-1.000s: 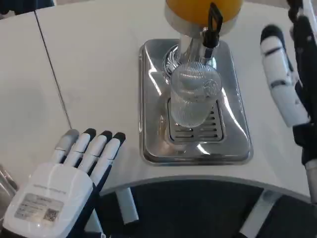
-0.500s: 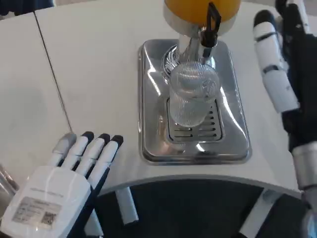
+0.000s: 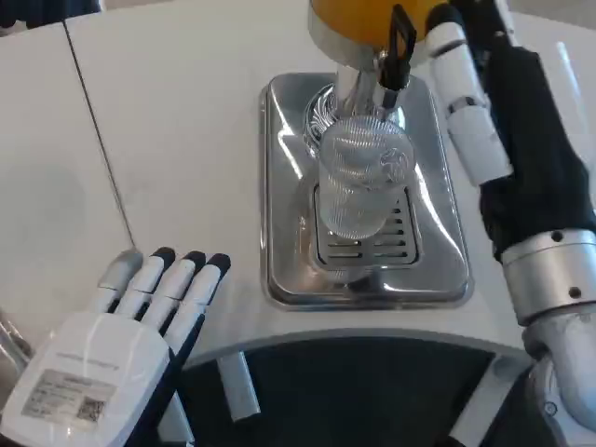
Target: Grasp the cup under the faucet to collect the drink, then remove the cup.
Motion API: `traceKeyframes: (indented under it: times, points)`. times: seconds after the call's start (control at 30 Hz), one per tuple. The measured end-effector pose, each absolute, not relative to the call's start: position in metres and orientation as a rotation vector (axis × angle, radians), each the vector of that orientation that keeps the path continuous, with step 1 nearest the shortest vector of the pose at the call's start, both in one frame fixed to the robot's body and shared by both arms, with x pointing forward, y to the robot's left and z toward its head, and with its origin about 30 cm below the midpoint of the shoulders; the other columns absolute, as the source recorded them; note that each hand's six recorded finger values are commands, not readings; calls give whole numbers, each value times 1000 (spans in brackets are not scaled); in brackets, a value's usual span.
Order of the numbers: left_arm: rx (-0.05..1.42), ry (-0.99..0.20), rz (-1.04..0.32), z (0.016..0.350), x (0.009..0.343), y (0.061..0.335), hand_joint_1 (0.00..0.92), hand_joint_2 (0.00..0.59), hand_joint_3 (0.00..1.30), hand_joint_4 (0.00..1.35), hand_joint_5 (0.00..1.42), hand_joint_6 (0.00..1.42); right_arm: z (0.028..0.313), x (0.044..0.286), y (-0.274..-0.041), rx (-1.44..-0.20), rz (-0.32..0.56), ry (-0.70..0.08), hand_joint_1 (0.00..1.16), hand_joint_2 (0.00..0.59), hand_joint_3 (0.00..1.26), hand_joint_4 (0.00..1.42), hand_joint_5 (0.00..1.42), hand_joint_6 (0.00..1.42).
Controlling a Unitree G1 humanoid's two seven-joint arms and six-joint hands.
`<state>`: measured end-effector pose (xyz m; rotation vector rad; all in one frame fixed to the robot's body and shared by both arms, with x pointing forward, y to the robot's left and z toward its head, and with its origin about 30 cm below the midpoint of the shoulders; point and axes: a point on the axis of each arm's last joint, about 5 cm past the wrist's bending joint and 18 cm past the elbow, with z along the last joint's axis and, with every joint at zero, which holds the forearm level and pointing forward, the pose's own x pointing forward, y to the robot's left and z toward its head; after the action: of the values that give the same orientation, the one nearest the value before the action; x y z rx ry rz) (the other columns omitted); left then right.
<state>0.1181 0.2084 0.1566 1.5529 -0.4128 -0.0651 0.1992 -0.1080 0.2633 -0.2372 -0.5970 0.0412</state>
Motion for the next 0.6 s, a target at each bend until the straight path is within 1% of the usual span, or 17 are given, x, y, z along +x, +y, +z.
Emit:
traceKeyframes:
  times: [0.17, 0.33, 0.6]
  points:
    - [1547, -405, -59, 156, 119, 208, 61, 58, 0, 0, 0, 0, 268, 204, -105, -228, 96, -585, 24, 559, 0, 0, 0, 0]
    - [1545, -403, -57, 155, 119, 208, 61, 58, 0, 0, 0, 0, 271, 207, -105, -252, 138, -577, 24, 559, 0, 0, 0, 0]
    - [1543, -405, -53, 155, 122, 209, 61, 58, 0, 0, 0, 0, 272, 207, -100, -281, 173, -572, 22, 558, 0, 0, 0, 0]
